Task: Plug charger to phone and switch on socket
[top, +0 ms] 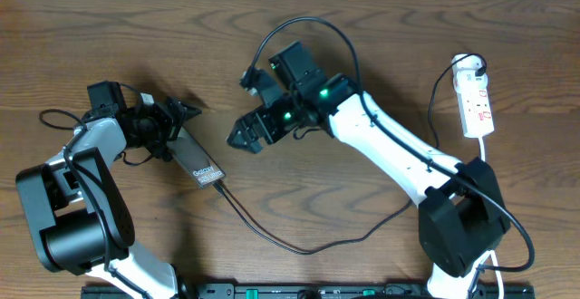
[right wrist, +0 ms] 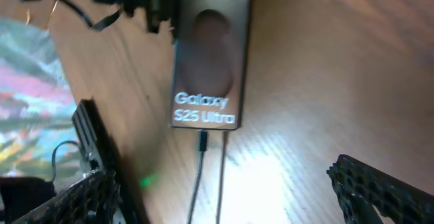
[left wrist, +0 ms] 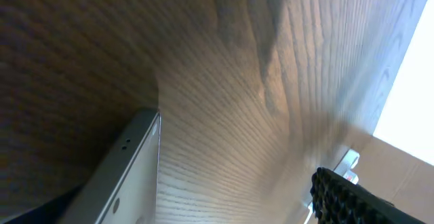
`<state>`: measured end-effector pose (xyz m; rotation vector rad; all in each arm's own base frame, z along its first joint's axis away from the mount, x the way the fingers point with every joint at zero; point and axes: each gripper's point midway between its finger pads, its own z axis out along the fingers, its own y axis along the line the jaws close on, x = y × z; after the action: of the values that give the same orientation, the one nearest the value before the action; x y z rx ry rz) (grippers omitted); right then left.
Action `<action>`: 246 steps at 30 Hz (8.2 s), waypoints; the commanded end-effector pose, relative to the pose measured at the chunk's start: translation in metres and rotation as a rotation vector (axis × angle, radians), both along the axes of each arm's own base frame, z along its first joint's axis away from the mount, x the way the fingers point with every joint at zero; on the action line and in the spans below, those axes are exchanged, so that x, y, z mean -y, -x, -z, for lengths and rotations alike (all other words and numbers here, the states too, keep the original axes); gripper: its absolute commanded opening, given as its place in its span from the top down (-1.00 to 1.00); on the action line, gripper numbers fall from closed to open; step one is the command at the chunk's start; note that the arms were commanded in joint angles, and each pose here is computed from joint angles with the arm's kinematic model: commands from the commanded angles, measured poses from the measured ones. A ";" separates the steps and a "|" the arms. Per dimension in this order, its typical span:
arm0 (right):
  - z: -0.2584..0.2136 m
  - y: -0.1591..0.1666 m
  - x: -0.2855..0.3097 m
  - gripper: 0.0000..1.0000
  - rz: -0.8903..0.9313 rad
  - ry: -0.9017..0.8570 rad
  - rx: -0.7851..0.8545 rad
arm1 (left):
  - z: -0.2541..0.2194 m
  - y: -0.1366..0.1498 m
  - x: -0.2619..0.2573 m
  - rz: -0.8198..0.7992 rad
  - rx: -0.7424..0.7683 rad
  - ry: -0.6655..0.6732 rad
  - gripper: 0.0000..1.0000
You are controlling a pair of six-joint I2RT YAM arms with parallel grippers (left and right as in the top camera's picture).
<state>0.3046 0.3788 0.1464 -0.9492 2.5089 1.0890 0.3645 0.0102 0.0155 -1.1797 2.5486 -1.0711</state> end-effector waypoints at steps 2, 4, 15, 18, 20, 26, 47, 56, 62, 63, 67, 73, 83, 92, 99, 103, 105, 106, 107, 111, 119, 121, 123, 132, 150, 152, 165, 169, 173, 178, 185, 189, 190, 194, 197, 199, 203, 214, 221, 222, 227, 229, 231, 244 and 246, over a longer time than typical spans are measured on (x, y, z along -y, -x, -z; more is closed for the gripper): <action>-0.011 0.019 -0.016 -0.99 -0.099 -0.036 0.044 | 0.093 0.086 -0.040 -0.084 -0.421 -0.281 -0.79; -0.011 0.020 -0.018 -0.99 -0.102 -0.032 0.050 | 0.093 0.086 -0.040 -0.084 -0.420 -0.281 -0.79; -0.011 0.036 -0.026 -0.99 -0.196 -0.065 0.070 | 0.089 0.070 -0.033 -0.058 -0.332 -0.235 -0.79; -0.007 0.043 -0.029 -0.99 -0.222 -0.058 0.079 | 0.084 0.059 -0.027 -0.036 -0.267 -0.196 -0.79; -0.005 0.045 -0.033 -0.98 -0.230 -0.061 0.082 | 0.082 0.053 -0.024 -0.019 -0.230 -0.177 -0.86; -0.002 0.046 -0.035 -0.98 -0.241 -0.063 0.083 | 0.067 0.035 -0.006 0.078 -0.071 -0.086 -0.95; -0.004 0.047 -0.039 -0.99 -0.247 -0.077 0.093 | 0.088 0.068 -0.033 -0.079 -0.337 -0.225 -0.99; 0.022 0.070 -0.063 -0.99 -0.322 -0.083 0.055 | 0.084 0.061 -0.025 -0.071 -0.297 -0.171 -0.99; 0.017 0.076 -0.070 -0.99 -0.354 -0.132 0.042 | 0.084 0.059 -0.025 -0.068 -0.289 -0.175 -1.00; 0.018 0.077 -0.070 -0.99 -0.358 -0.134 0.037 | 0.084 0.059 -0.025 -0.068 -0.287 -0.175 -1.00; 0.015 0.087 -0.074 -0.99 -0.402 -0.163 0.031 | 0.083 0.056 -0.026 -0.070 -0.274 -0.179 -1.00; 0.014 0.107 -0.084 -0.99 -0.467 -0.191 0.030 | 0.083 0.055 -0.026 -0.070 -0.269 -0.177 -1.00; 0.028 0.118 -0.090 -0.98 -0.489 -0.173 0.012 | 0.082 0.052 -0.024 -0.069 -0.254 -0.166 -1.00; 0.041 0.119 -0.093 -0.98 -0.489 -0.163 -0.010 | 0.080 0.050 -0.021 -0.065 -0.243 -0.142 -1.00; 0.039 0.131 -0.101 -0.99 -0.517 -0.176 0.004 | 0.077 0.048 -0.016 -0.070 -0.238 -0.109 -1.00; 0.039 0.134 -0.103 -0.99 -0.524 -0.177 0.010 | 0.077 0.048 -0.015 -0.071 -0.237 -0.102 -1.00; 0.039 0.133 -0.103 -0.98 -0.524 -0.176 0.009 | 0.076 0.048 -0.015 -0.070 -0.236 -0.098 -1.00; 0.040 0.133 -0.103 -0.99 -0.523 -0.175 0.009 | 0.075 0.047 -0.013 -0.068 -0.232 -0.086 -1.00; 0.041 0.132 -0.103 -0.99 -0.520 -0.168 0.013 | 0.074 0.046 -0.011 -0.065 -0.227 -0.071 -1.00; 0.049 0.132 -0.103 -0.98 -0.516 -0.156 0.006 | 0.073 0.046 -0.009 -0.063 -0.224 -0.060 -0.99; 0.055 0.131 -0.104 -0.98 -0.516 -0.153 0.002 | 0.073 0.047 -0.009 -0.063 -0.227 -0.059 -1.00; 0.056 0.130 -0.104 -0.99 -0.508 -0.145 0.002 | 0.073 0.047 -0.009 -0.063 -0.227 -0.060 -1.00; 0.060 0.124 -0.104 -0.99 -0.470 -0.116 0.005 | 0.073 0.047 -0.009 -0.063 -0.227 -0.060 -1.00; 0.065 0.123 -0.104 -0.99 -0.452 -0.090 0.016 | 0.073 0.046 -0.009 -0.063 -0.223 -0.061 -1.00; 0.074 0.122 -0.107 -0.98 -0.433 -0.069 0.011 | 0.073 0.044 -0.010 -0.064 -0.217 -0.067 -1.00; 0.076 0.123 -0.108 -0.99 -0.435 -0.069 0.010 | 0.073 0.045 -0.010 -0.064 -0.217 -0.067 -1.00; 0.076 0.121 -0.108 -0.98 -0.432 -0.067 0.018 | 0.073 0.049 -0.009 -0.063 -0.237 -0.060 -0.99; 0.076 0.121 -0.108 -0.99 -0.431 -0.066 0.018 | 0.073 0.052 -0.008 -0.062 -0.250 -0.056 -0.99; 0.076 0.121 -0.108 -0.99 -0.432 -0.067 0.019 | 0.074 0.054 -0.007 -0.061 -0.261 -0.052 -1.00; 0.077 0.121 -0.108 -0.98 -0.432 -0.065 0.024 | 0.074 0.056 -0.006 -0.060 -0.271 -0.049 -1.00; 0.077 0.120 -0.107 -0.99 -0.430 -0.065 0.023 | 0.078 0.067 -0.010 -0.065 -0.324 -0.086 -1.00; 0.077 0.118 -0.107 -0.99 -0.426 -0.065 0.023 | 0.080 0.071 -0.012 -0.066 -0.344 -0.099 -1.00; 0.077 0.118 -0.107 -0.99 -0.426 -0.065 0.023 | 0.080 0.071 -0.012 -0.066 -0.344 -0.100 -1.00; 0.077 0.118 -0.107 -0.99 -0.426 -0.065 0.023 | 0.080 0.071 -0.012 -0.066 -0.345 -0.099 -1.00; 0.077 0.118 -0.107 -0.99 -0.426 -0.065 0.023 | 0.080 0.073 -0.011 -0.068 -0.355 -0.096 -0.99; 0.077 0.118 -0.107 -0.99 -0.426 -0.065 0.023 | 0.080 0.073 -0.011 -0.067 -0.357 -0.096 -0.99; 0.077 0.118 -0.107 -0.99 -0.426 -0.065 0.023 | 0.080 0.074 -0.011 -0.067 -0.361 -0.094 -0.99; 0.073 0.113 -0.106 -0.99 -0.421 -0.078 0.020 | 0.081 0.074 -0.013 -0.069 -0.361 -0.105 -1.00; 0.067 0.108 -0.105 -0.99 -0.423 -0.100 0.018 | 0.083 0.076 -0.018 -0.074 -0.371 -0.138 -0.99; 0.066 0.105 -0.105 -0.99 -0.418 -0.101 0.020 | 0.083 0.076 -0.018 -0.074 -0.371 -0.139 -0.99; 0.058 0.087 -0.103 -0.99 -0.387 -0.114 0.040 | 0.085 0.078 -0.021 -0.086 -0.386 -0.156 -1.00; 0.055 0.078 -0.101 -0.99 -0.372 -0.118 0.046 | 0.085 0.078 -0.021 -0.086 -0.387 -0.155 -0.99; 0.054 0.072 -0.099 -0.99 -0.359 -0.119 0.048 | 0.085 0.078 -0.021 -0.086 -0.387 -0.156 -0.99; 0.054 0.024 -0.071 -0.98 -0.255 -0.110 0.046 | 0.087 0.081 -0.024 -0.108 -0.413 -0.173 -0.99; 0.054 0.018 -0.067 -0.99 -0.240 -0.110 0.047 | 0.088 0.083 -0.026 -0.112 -0.424 -0.185 -1.00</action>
<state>0.2758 0.4484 0.0909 -1.2764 2.3174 1.2316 0.3636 0.0064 0.0197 -1.2874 2.5075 -1.1675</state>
